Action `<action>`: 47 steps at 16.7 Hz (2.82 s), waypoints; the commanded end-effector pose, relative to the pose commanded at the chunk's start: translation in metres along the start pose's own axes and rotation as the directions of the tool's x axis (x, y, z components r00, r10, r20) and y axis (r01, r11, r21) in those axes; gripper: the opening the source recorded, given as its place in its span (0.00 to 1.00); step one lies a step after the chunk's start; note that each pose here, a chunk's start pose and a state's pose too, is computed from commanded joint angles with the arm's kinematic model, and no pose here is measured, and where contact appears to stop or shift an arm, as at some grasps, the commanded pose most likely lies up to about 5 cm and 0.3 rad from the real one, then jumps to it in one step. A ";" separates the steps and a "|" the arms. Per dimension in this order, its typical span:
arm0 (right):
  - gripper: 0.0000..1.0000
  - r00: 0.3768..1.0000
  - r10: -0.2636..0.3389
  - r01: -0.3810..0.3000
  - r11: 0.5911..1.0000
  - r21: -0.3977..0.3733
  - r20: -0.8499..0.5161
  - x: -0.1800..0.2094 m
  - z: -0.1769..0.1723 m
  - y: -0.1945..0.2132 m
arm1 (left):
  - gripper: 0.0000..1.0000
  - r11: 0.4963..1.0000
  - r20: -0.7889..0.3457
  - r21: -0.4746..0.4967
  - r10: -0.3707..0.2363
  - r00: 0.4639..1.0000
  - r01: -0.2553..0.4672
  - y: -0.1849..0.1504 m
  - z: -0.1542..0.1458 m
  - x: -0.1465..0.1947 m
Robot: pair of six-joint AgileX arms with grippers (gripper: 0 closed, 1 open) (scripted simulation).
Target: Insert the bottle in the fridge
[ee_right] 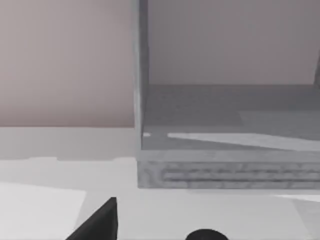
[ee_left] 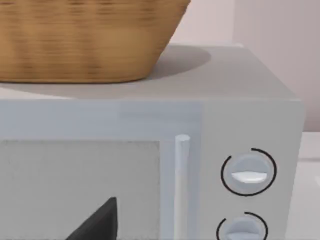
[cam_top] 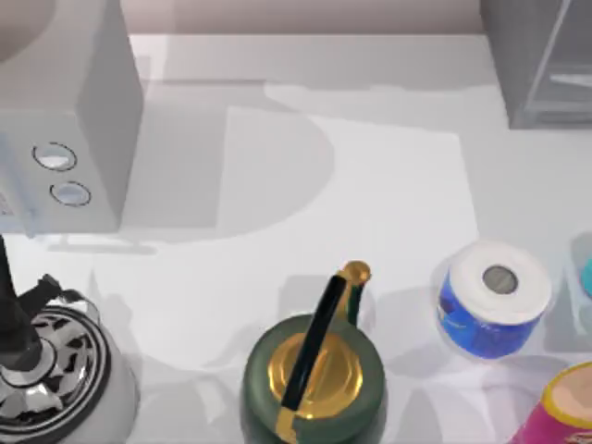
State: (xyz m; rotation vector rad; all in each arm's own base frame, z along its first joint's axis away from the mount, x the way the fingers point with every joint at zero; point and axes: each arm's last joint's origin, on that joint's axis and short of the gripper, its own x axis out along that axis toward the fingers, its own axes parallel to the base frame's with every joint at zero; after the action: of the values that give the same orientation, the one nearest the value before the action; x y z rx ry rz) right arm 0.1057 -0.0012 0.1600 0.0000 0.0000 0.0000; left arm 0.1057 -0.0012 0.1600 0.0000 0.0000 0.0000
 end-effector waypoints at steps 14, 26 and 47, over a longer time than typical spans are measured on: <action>1.00 0.896 0.267 -0.378 0.879 -0.290 -0.355 0.048 0.050 -0.017 | 1.00 1.000 0.000 0.000 0.000 1.000 0.000 0.000 0.000 0.000; 1.00 0.602 0.561 -0.695 0.719 -0.028 -0.568 0.115 -0.022 -0.102 | 1.00 1.000 0.000 0.000 0.000 1.000 0.000 0.000 0.000 0.000; 1.00 0.595 0.576 -0.700 0.714 -0.010 -0.560 0.148 -0.059 -0.074 | 1.00 1.000 0.000 0.000 0.000 1.000 0.000 0.000 0.000 0.000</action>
State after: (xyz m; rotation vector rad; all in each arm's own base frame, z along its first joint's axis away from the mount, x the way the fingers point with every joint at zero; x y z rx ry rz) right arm 0.2536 -0.0750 0.1006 -0.2392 0.5607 0.7491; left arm 0.1057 -0.0012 0.1600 0.0000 0.0000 0.0000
